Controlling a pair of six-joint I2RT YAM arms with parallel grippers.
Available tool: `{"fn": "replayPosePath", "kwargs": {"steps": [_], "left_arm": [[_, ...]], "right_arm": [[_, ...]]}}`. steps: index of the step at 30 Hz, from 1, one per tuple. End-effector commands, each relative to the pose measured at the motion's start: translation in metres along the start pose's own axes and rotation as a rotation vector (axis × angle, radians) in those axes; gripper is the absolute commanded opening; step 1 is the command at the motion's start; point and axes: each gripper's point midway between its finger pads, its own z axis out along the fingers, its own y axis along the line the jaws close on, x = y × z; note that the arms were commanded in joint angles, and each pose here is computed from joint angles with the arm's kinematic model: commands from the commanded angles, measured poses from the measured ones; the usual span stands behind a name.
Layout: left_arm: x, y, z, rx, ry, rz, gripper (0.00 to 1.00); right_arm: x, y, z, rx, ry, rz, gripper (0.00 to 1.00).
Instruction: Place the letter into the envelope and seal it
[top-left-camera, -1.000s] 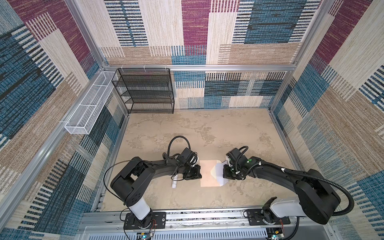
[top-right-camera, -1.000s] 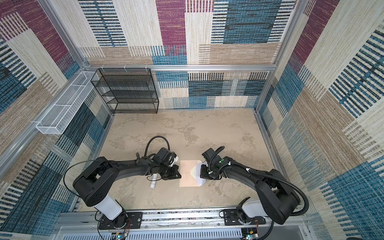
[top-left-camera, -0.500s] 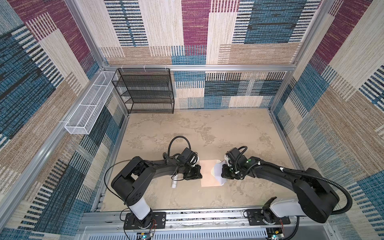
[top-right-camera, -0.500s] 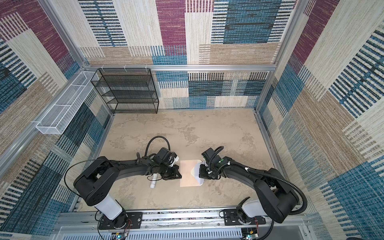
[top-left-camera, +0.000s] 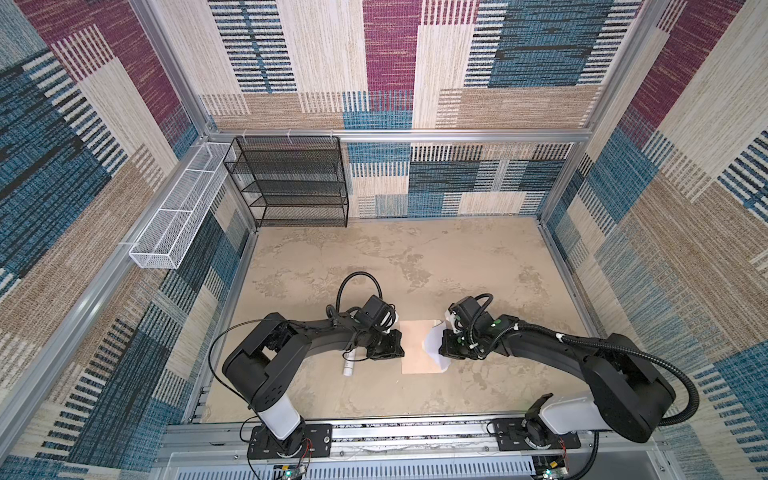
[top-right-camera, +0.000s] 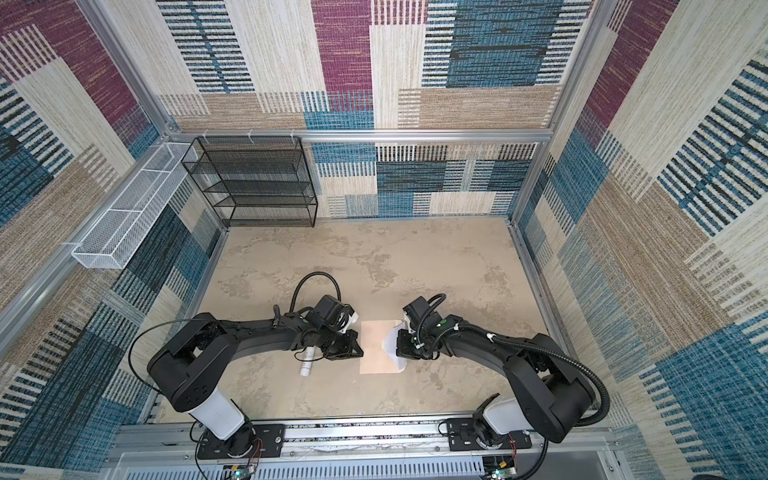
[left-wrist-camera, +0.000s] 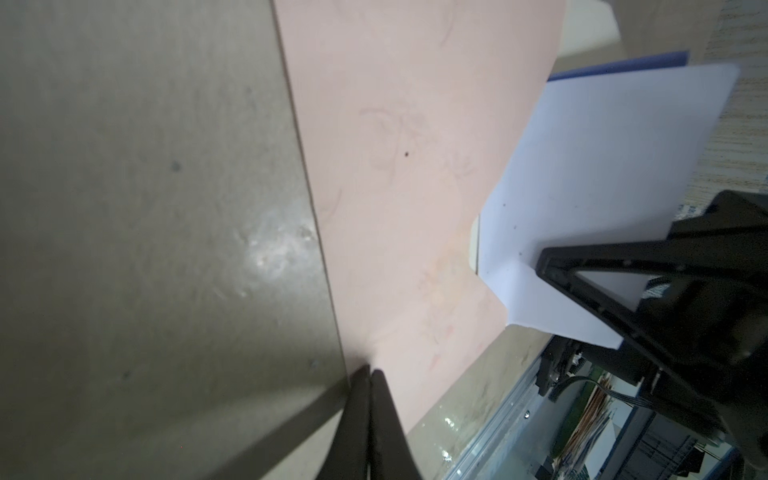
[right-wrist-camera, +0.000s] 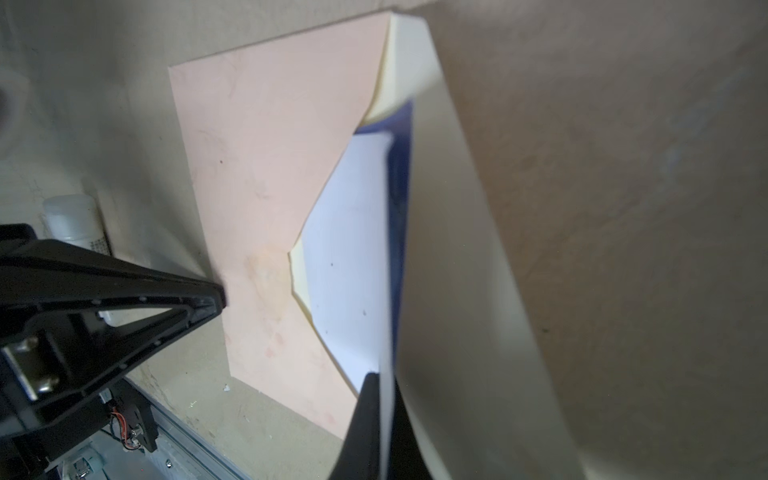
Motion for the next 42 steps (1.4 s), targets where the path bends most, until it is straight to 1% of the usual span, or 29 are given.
{"fn": "replayPosePath", "kwargs": {"steps": [1, 3, 8, 12, 18, 24, 26, 33, 37, 42], "left_arm": [[0.014, 0.028, -0.002, -0.134, 0.039, -0.026, 0.1], [0.013, 0.025, -0.004, -0.129, 0.036, -0.02, 0.13], [0.012, 0.019, -0.01, -0.12, 0.032, -0.014, 0.18], [0.011, 0.014, -0.017, -0.116, 0.021, -0.006, 0.23], [0.006, 0.006, -0.023, -0.105, 0.004, 0.005, 0.31], [0.002, 0.002, -0.023, -0.097, 0.006, 0.008, 0.37], [0.002, 0.001, -0.024, -0.098, 0.003, 0.01, 0.39], [0.001, 0.002, -0.033, -0.121, -0.017, 0.016, 0.44], [-0.002, 0.003, -0.041, -0.135, -0.039, 0.016, 0.47], [-0.007, 0.014, -0.051, -0.158, -0.06, 0.003, 0.49]], "right_arm": [[0.0, 0.001, 0.0, -0.015, -0.012, -0.022, 0.07], [0.001, 0.0, 0.002, -0.015, -0.012, -0.018, 0.1], [-0.002, 0.0, -0.001, -0.018, -0.033, -0.009, 0.24], [-0.007, 0.001, -0.005, -0.029, -0.053, 0.0, 0.27], [-0.011, 0.005, -0.006, -0.069, -0.059, 0.009, 0.22], [-0.01, 0.009, -0.003, -0.093, -0.046, 0.009, 0.21], [-0.01, 0.009, -0.002, -0.095, -0.044, 0.008, 0.19], [-0.011, 0.01, 0.0, -0.097, -0.044, 0.008, 0.06], [-0.013, 0.011, -0.002, -0.094, -0.051, 0.003, 0.03], [-0.015, 0.012, -0.002, -0.097, -0.051, 0.0, 0.02]]}}
